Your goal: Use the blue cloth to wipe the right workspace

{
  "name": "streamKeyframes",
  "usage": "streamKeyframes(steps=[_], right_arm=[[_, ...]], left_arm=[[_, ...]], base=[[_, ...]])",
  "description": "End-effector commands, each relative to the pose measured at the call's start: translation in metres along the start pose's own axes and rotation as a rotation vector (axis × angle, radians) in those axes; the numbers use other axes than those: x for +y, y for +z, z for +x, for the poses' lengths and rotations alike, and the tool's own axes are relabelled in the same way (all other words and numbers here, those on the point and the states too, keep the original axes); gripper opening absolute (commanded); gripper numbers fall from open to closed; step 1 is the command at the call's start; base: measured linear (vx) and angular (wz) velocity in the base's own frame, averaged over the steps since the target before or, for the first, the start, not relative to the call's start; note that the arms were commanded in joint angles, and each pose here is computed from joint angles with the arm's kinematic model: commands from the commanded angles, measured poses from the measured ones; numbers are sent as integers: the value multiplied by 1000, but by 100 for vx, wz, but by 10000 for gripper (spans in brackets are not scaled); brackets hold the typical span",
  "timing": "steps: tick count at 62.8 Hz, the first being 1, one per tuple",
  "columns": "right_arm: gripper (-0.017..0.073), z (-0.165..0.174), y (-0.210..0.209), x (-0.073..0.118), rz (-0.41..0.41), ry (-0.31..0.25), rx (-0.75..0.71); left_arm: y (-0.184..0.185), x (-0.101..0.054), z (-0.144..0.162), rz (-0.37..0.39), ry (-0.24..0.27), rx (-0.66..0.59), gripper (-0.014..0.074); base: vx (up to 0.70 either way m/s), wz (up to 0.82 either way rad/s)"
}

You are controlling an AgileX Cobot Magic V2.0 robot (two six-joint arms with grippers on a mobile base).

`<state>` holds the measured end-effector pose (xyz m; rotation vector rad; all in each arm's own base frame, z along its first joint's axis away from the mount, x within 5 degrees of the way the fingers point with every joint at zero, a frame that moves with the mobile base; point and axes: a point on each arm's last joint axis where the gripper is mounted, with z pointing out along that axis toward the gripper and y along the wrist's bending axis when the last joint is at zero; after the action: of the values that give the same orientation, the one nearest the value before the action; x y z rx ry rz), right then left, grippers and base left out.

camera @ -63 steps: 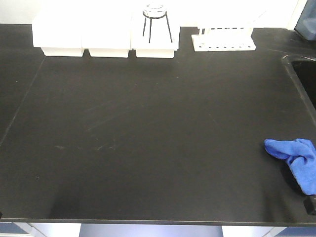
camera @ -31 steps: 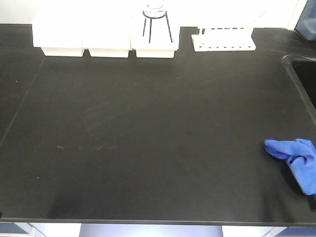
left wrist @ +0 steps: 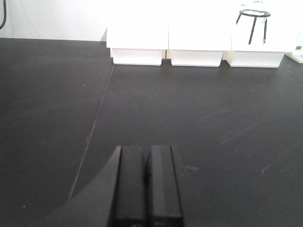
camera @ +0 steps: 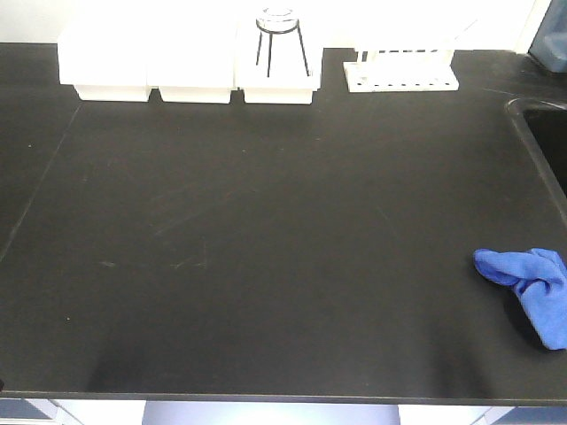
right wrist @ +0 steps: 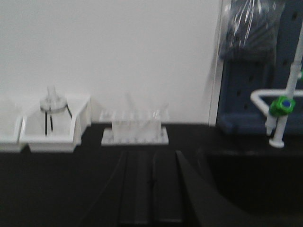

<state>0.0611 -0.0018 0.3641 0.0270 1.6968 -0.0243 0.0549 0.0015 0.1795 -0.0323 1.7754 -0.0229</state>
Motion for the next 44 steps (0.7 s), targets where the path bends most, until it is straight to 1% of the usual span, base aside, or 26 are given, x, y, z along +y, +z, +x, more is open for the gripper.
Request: streamKeyframes(steps=[1, 4, 11, 22, 27, 30, 33, 36, 44], right_arm=[[-8, -30, 10, -1, 6, -24, 73], [-8, -39, 20, -1, 5, -24, 105], [-8, -52, 35, -1, 6, -16, 118], [0, -49, 51, -1, 5, -14, 188], [27, -44, 56, -1, 1, -41, 238], [60, -42, 58, -1, 0, -76, 261], [93, -41, 59, -2, 0, -94, 270], [146, -41, 61, -2, -1, -108, 276], [356, -43, 62, -3, 14, -131, 255]], left_arm=[[1, -1, 2, 18, -6, -63, -6], [1, -1, 2, 18, -6, -63, -6], [1, -1, 2, 18, -6, -63, -6], [1, -1, 2, 18, -6, -63, -6], [1, -1, 2, 18, -6, -63, -6], [1, -1, 2, 18, -6, -63, -6], [1, -1, 2, 18, -6, -63, -6], [1, -1, 2, 18, -6, -63, -6], [1, -1, 2, 18, -6, -63, -6]], base=[[0, 0], [0, 0], [0, 0], [0, 0], [0, 0], [0, 0], [0, 0], [0, 0], [0, 0]])
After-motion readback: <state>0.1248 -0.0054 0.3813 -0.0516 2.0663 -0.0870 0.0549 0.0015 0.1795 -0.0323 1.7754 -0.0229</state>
